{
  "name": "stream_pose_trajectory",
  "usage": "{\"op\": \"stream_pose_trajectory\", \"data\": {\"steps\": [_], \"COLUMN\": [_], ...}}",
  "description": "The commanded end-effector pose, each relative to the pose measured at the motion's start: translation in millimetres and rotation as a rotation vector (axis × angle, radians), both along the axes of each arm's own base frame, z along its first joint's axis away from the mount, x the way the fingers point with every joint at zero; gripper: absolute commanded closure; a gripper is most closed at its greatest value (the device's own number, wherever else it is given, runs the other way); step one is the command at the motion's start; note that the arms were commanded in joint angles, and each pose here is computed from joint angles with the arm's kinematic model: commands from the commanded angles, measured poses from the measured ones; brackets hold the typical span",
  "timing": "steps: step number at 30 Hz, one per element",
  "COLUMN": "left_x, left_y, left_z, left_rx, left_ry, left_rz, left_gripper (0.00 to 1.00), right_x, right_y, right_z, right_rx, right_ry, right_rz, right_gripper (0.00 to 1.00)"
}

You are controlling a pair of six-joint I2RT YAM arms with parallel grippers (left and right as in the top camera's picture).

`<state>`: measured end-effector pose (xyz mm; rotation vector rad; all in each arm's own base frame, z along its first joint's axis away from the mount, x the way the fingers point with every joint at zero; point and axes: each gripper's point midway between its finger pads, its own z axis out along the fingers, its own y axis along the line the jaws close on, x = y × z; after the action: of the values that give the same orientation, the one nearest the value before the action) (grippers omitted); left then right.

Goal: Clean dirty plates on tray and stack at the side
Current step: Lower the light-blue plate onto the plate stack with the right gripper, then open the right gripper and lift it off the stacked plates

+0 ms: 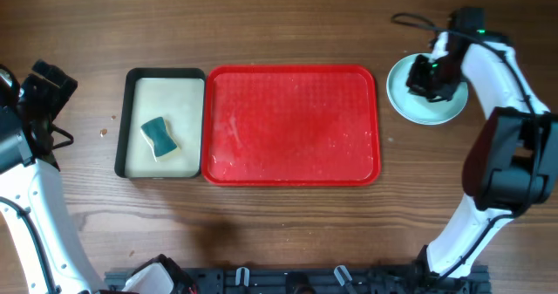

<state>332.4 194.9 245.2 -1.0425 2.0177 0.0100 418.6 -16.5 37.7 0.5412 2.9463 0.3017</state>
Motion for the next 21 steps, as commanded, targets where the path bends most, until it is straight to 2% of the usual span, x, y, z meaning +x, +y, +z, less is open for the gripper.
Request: {"op": "stream_pose_trajectory", "data": {"steps": [1,7,14,21], "left_x": [0.1,0.1,0.1,0.1], "left_y": [1.5,1.5,1.6,1.5], "left_z": [0.1,0.1,0.3,0.1], "left_rx": [-0.001,-0.001,0.0,-0.001], "left_ry": [-0.002,-0.002,-0.002,-0.002], "left_rz": [0.001,0.001,0.001,0.001], "left_gripper": [0.0,0.0,0.0,0.0], "right_x": [-11.6,-18.1,-10.1,11.7], "right_y": [15.7,39.6,36.1,41.0], "right_z": [-25.3,-37.3,-9.6,64.3], "right_rx": [-0.057,-0.051,-0.063,-0.057], "right_ry": [0.023,0.019,-0.044,-0.198], "right_rz": [0.04,0.107,0.099,0.137], "right_gripper": [0.96,0.96,0.95,0.78]}}
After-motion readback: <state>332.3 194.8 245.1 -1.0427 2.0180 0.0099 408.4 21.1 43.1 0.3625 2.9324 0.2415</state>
